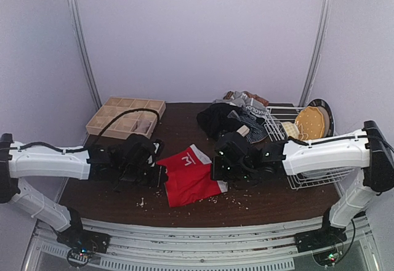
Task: Roll the underwear
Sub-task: Fold the underwear at the center of the board.
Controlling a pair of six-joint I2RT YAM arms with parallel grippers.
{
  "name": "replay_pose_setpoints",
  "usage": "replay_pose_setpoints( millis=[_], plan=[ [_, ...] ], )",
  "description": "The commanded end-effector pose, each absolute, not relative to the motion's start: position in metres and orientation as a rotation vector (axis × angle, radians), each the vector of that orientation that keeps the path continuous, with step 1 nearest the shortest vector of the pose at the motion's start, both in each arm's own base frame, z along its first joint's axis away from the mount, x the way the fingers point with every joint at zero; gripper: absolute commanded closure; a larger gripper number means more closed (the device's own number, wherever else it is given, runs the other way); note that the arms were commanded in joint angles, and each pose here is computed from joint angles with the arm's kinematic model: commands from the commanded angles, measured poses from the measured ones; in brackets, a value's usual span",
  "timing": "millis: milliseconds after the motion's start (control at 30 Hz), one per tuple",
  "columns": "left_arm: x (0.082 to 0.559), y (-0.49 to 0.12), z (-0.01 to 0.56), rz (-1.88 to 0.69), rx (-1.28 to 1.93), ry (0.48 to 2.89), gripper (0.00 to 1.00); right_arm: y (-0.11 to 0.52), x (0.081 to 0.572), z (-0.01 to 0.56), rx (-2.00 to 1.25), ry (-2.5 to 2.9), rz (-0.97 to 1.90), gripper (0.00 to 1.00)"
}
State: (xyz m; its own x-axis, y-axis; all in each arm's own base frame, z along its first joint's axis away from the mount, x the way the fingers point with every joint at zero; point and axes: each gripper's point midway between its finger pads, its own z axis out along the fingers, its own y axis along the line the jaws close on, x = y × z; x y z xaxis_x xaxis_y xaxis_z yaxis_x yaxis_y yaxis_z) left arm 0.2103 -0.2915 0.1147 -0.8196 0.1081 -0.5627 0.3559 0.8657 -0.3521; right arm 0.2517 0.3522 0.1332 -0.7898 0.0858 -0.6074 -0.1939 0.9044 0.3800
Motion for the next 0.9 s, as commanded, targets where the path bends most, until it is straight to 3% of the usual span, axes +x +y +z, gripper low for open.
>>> replay_pose_setpoints(
  millis=[0,300,867],
  plan=[
    [0.237,-0.300,0.120,-0.719,0.328,2.483,1.00,0.374,0.278,0.135,-0.103,2.433,0.639,1.00],
    [0.276,-0.292,0.106,-0.722,0.230,2.522,1.00,0.405,0.329,0.124,-0.079,2.455,0.709,1.00],
    [0.318,-0.276,0.115,-0.706,0.125,2.490,1.00,0.423,0.383,0.123,-0.051,2.444,0.740,1.00]
  ],
)
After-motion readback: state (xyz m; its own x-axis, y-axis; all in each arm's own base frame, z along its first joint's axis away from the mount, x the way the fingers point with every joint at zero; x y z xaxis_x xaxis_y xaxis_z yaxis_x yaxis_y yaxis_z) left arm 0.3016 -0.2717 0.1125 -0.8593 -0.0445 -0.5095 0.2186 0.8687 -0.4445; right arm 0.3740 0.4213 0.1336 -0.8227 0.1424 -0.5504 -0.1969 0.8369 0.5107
